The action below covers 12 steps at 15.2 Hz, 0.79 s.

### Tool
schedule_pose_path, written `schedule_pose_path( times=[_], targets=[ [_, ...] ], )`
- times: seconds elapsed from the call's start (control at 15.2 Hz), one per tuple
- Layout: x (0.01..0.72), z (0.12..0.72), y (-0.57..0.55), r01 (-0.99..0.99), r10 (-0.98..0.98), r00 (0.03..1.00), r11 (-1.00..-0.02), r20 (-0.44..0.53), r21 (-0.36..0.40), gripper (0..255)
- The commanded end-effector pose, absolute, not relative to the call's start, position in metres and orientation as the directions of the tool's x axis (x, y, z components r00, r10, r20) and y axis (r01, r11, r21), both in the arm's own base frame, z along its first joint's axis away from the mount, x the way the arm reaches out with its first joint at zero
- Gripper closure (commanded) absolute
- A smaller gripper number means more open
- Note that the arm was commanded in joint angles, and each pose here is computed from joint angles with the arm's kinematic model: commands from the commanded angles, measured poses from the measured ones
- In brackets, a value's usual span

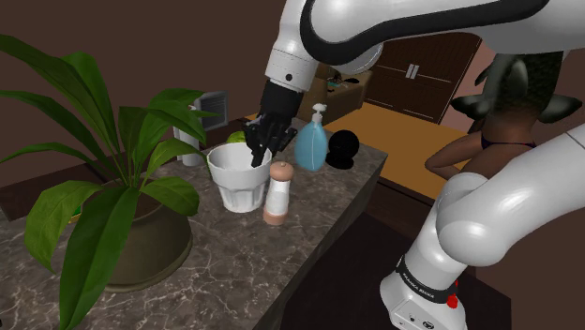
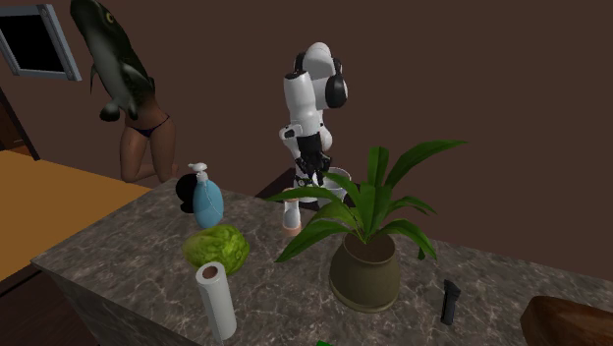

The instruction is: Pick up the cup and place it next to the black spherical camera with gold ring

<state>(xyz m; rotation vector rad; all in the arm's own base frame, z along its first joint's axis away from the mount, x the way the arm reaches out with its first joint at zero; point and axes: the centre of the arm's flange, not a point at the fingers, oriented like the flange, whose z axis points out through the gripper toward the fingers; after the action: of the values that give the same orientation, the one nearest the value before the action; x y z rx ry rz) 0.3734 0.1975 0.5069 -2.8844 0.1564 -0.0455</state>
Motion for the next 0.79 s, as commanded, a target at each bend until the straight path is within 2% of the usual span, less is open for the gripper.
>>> schedule_pose_path(
  times=[0.0,0.73],
  targets=[
    [0.374,0.519,0.198,-0.102,-0.11,0.994,-0.962,0.018,-0.251,255],
    [0.376,0.565,0.171,-0.102,-0.11,0.994,-0.962,0.018,-0.251,255]
  ],
)
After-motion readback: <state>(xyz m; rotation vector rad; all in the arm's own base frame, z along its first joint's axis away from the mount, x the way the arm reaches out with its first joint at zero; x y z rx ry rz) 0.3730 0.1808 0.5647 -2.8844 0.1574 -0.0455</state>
